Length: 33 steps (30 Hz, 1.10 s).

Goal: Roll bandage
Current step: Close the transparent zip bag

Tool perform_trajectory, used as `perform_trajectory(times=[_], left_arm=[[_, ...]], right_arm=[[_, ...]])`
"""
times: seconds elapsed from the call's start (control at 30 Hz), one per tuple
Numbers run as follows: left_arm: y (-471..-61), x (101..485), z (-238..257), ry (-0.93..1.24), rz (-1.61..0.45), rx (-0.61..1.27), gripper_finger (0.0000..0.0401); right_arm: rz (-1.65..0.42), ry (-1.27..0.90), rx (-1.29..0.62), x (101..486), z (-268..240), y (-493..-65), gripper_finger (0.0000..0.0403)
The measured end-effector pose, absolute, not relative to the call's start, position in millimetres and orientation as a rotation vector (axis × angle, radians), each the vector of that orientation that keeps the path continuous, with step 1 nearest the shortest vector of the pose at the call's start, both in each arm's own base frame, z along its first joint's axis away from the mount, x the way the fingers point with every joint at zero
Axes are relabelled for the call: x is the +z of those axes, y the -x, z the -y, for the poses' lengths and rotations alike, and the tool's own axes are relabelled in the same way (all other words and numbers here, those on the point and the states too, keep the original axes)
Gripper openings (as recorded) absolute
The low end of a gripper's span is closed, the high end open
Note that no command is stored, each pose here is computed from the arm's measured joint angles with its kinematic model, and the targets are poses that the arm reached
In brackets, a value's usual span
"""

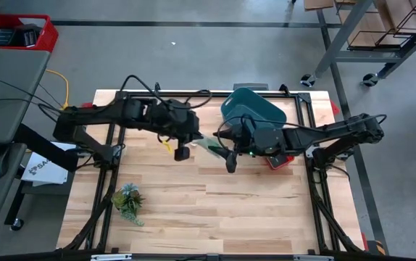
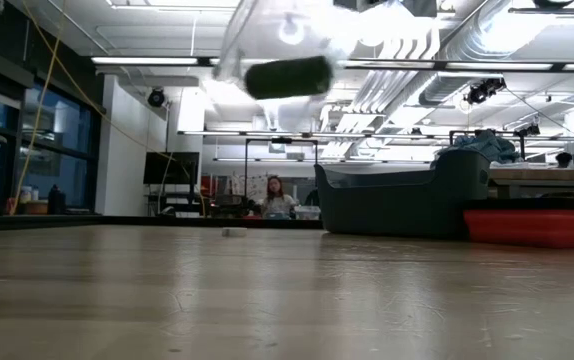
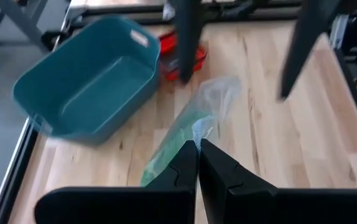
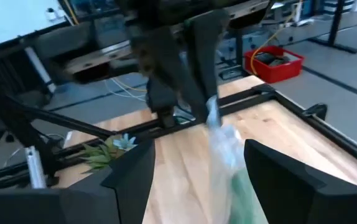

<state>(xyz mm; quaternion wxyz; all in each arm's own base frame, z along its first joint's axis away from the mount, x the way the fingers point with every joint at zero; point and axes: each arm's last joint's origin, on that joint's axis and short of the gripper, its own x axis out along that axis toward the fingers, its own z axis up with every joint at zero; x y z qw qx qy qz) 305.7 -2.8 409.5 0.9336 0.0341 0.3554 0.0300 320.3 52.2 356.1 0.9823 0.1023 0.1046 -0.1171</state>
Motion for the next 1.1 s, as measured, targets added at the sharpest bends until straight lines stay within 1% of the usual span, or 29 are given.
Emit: perform_trajectory(times=[0.2, 0.3, 0.37, 0.43, 0.47, 0.53, 0.57, 0.6, 0.67, 0.77, 0.83, 0.93, 1.1], left_arm=[[-320.9, 409.0, 6.8, -0.038, -0.648, 0.069, 0.0], [-322.2, 408.8, 6.7, -0.028, -0.641, 0.075, 0.0], [-322.4, 410.4, 6.4, -0.02, -0.626, 0.089, 0.0], [-322.3, 410.7, 6.3, -0.016, -0.623, 0.098, 0.0], [-322.3, 410.7, 6.3, -0.015, -0.623, 0.098, 0.0], [-322.5, 410.6, 7.4, -0.006, -0.623, 0.089, 0.0], [-322.5, 410.6, 7.8, -0.004, -0.623, 0.079, 0.0001], [-322.5, 410.6, 8.0, -0.008, -0.624, 0.07, 0.0002], [-319.5, 412.1, 8.2, -0.016, -0.626, 0.067, 0.0011], [-305.1, 422.2, 5.7, 0.013, -0.609, 0.072, 0.0039], [-289.0, 432.8, 3.2, 0.043, -0.59, 0.064, 0.0064], [-262.1, 442.4, -0.2, 0.075, -0.614, 0.082, 0.0104], [-214.8, 443.7, 0.5, 0.173, -0.697, 0.122, 0.0161]], right_arm=[[-0.239, -0.195, -0.233, 353.4, -51.7, -319.8, 0.024], [-0.274, -0.184, -0.238, 350.0, -51.5, -318.9, 0.0238], [-0.274, -0.179, -0.255, 349.6, -52.1, -318.7, 0.0221], [-0.261, -0.178, -0.265, 350.7, -53.8, -318.5, 0.0174], [-0.262, -0.177, -0.267, 350.5, -53.9, -318.4, 0.0139], [-0.267, -0.184, -0.269, 349.9, -53.8, -318.2, 0.0052], [-0.267, -0.186, -0.271, 349.9, -53.8, -318.2, 0.0027], [-0.262, -0.19, -0.281, 350.1, -53.5, -318.2, 0.0018], [-0.253, -0.209, -0.309, 350.3, -52.9, -318.1, 0.001], [-0.253, -0.225, -0.323, 350.8, -52.3, -316.6, 0.0003], [-0.248, -0.245, -0.331, 352.0, -51.8, -315.2, 0.0001], [-0.247, -0.25, -0.332, 352.3, -51.7, -314.9, 0.0], [-0.224, -0.279, -0.329, 354.2, -51.1, -315.6, 0.0]])
